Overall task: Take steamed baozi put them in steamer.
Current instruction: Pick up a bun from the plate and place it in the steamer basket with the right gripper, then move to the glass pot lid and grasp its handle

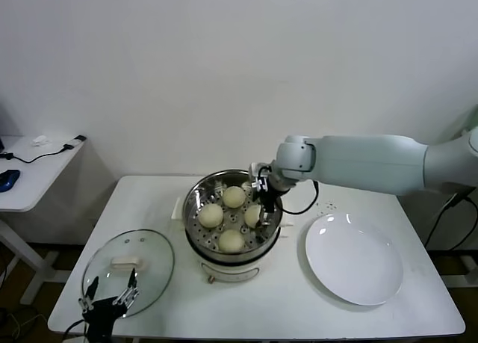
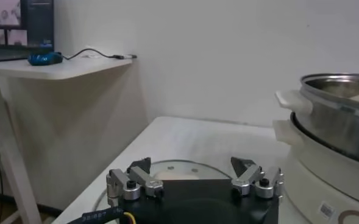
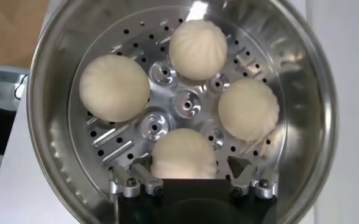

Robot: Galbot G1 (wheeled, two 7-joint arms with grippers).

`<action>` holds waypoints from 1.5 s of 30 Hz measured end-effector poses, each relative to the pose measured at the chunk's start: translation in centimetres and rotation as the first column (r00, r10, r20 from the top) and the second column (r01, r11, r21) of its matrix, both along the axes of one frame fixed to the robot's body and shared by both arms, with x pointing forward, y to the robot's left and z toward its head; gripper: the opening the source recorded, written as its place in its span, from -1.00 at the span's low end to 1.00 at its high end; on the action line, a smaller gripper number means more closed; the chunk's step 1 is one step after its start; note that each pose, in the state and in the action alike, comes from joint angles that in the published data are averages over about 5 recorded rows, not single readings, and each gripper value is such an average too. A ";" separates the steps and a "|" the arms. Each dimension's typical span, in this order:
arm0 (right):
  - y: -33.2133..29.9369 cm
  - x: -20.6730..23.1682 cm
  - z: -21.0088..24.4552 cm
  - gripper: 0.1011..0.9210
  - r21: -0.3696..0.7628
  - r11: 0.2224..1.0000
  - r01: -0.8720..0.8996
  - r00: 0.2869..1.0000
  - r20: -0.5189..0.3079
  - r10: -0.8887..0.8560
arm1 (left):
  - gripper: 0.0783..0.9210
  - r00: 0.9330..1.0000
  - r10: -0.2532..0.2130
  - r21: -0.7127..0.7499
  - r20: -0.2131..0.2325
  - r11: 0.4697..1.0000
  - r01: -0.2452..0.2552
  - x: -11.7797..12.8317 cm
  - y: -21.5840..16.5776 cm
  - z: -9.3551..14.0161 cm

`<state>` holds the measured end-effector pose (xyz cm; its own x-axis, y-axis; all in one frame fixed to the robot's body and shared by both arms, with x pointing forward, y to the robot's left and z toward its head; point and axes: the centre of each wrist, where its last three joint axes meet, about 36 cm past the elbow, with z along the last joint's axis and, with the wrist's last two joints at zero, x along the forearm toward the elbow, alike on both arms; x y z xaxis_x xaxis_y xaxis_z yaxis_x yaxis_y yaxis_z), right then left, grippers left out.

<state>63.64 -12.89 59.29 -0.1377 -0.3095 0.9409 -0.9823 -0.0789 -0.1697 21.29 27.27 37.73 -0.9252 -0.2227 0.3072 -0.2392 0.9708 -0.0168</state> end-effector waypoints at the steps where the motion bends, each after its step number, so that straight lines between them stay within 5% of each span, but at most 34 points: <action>1: -0.2 0.2 0.5 0.76 0.011 1.000 -0.003 1.000 -0.001 0.003 | 0.77 1.000 0.001 0.000 0.000 1.000 -0.001 0.0 0.0 0.0; 13: -6.5 2.2 9.5 0.76 0.245 0.966 0.081 0.995 0.041 -0.093 | 0.77 1.000 -0.009 0.002 0.004 1.000 0.009 0.1 0.2 0.6; 21: -12.8 1.9 11.3 0.76 0.530 0.824 0.202 0.929 0.163 -0.332 | 0.77 1.000 -0.021 0.007 0.001 1.000 0.021 -0.1 0.3 1.1; 33: -24.7 -4.1 4.4 0.76 0.829 0.450 0.332 0.624 0.165 -0.764 | 0.77 0.999 -0.010 0.047 0.046 0.999 0.008 0.6 1.5 1.4; 45: -30.1 -13.0 -5.4 0.76 0.931 0.238 0.278 0.456 0.091 -0.885 | 0.77 0.996 -0.055 0.158 0.069 0.986 0.044 1.0 3.0 1.8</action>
